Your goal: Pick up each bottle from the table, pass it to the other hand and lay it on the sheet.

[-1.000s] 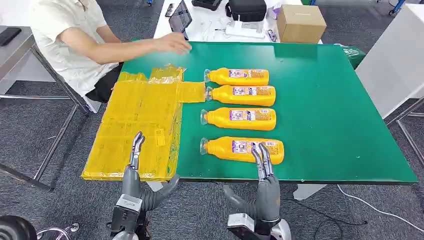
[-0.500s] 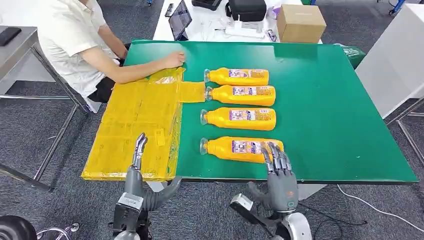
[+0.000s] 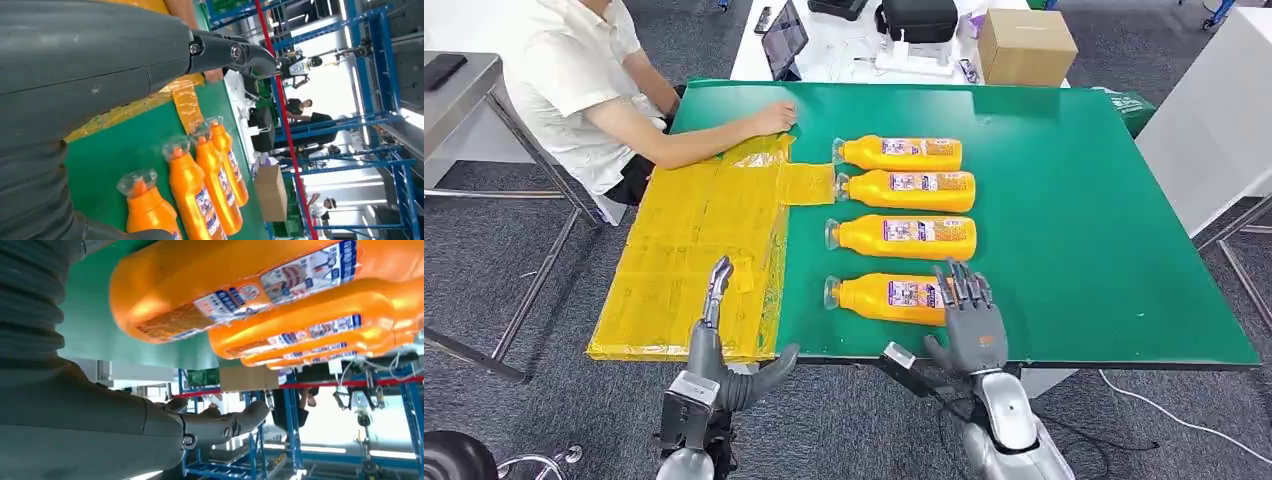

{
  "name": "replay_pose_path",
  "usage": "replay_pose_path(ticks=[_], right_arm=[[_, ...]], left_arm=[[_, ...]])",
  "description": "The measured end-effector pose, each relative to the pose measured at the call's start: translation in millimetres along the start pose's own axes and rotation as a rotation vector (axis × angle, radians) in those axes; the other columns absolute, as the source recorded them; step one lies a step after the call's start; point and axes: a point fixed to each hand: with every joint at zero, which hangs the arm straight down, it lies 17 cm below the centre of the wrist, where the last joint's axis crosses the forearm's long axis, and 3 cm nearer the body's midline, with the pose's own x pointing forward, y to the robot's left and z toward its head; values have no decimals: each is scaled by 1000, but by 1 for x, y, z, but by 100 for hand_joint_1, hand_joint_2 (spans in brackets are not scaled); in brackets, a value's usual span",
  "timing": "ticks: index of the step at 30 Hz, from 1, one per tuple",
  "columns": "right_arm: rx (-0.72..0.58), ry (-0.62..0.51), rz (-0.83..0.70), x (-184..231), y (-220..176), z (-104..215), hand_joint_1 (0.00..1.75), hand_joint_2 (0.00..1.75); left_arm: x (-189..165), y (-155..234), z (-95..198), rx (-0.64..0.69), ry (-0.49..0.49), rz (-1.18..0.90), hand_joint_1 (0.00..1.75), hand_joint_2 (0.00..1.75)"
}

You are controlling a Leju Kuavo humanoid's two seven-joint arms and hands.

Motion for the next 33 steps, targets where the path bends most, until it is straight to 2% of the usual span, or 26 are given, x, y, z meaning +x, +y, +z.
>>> replay_pose_path(ticks=[7,12,20,28,32,33], right_arm=[[42,-2,-16,2,11,-14,0,175],[121,-5,7,4,29,-18,0,175],[156,-9,17,9,38,-20,0,175],[323,98,192,-14,59,-21,0,175],[346,103,220,-16,60,-24,0,175],[344,104,225,-17,59,-25,23,175]], left_arm=[[-3,-8,-1,-27,5,10,0,175],[-6,-9,-3,-25,15,6,0,175],[-7,-11,-4,-27,18,5,0,175],[-12,-12,-5,-31,39,-38,0,175],[-11,-13,-5,-34,40,-47,0,175],[-11,-13,-6,-33,41,-46,0,175]])
